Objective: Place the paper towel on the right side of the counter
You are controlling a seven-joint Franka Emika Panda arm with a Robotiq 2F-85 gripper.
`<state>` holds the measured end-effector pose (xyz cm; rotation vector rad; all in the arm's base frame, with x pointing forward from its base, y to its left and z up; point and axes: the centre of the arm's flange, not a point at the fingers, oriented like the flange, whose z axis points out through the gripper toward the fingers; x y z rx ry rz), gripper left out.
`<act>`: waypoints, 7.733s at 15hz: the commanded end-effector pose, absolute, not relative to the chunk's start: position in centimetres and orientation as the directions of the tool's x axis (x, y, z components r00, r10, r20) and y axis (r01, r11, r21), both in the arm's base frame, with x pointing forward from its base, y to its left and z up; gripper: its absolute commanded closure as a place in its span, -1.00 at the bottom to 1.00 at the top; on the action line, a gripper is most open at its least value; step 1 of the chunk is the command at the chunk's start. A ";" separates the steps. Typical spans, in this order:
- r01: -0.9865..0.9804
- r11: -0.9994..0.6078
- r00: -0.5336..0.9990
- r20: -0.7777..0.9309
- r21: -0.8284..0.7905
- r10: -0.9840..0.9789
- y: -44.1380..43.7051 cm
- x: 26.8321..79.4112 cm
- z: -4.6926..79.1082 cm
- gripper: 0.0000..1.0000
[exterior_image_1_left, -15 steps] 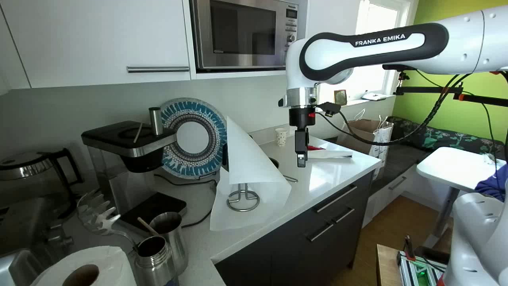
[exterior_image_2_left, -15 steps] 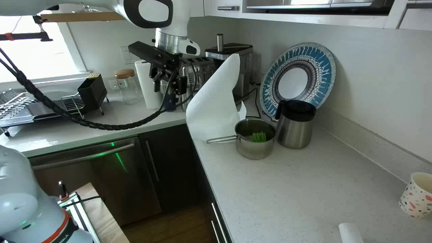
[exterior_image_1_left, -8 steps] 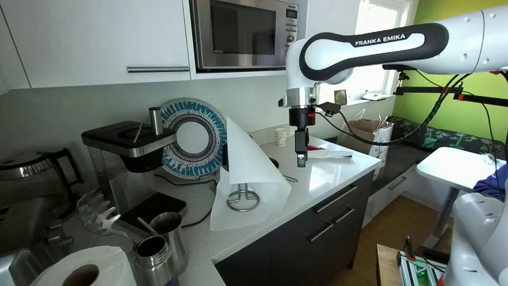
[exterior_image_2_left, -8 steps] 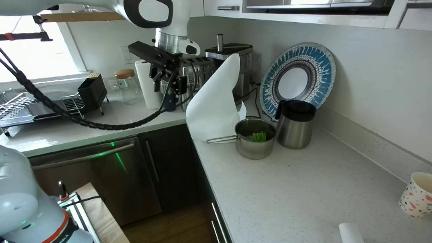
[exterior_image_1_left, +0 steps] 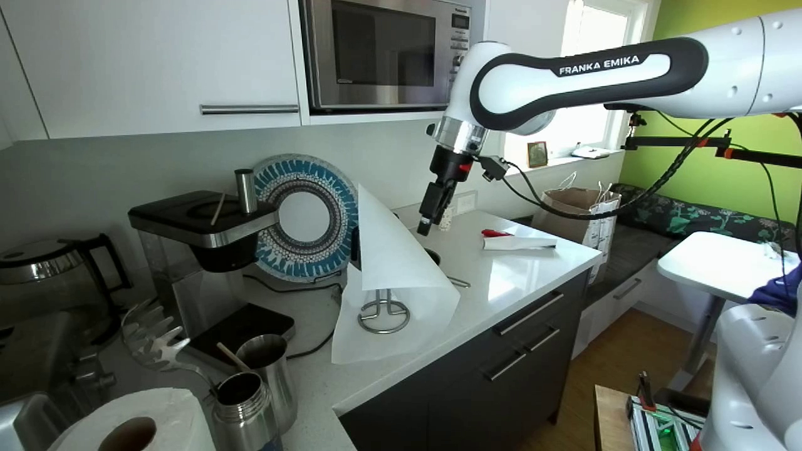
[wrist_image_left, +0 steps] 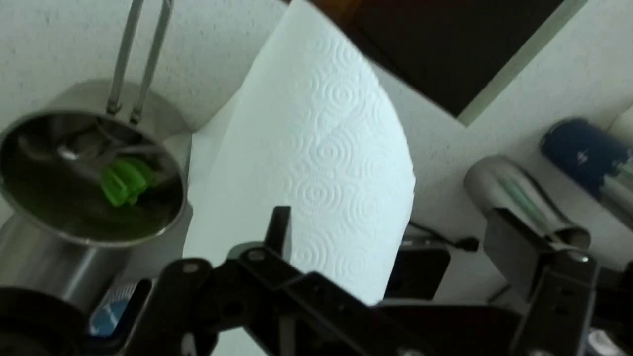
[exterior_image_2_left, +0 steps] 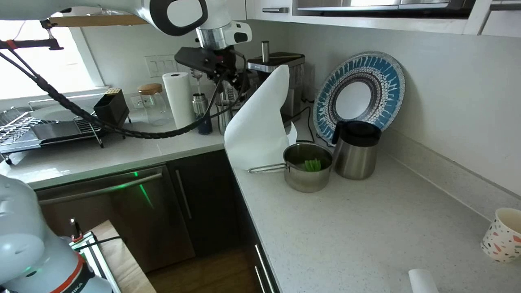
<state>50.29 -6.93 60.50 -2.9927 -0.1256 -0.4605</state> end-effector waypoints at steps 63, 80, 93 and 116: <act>0.315 -0.949 0.835 0.480 -0.019 0.268 -13.1 55.3 48.2 -1.00; 0.423 -0.899 0.794 0.523 -0.108 0.311 -14.3 58.1 41.5 0.02; 0.204 -0.979 0.851 0.492 0.016 0.186 -20.1 56.4 50.7 0.99; -0.561 -0.796 0.603 0.771 0.229 -0.203 -32.8 61.1 54.7 0.99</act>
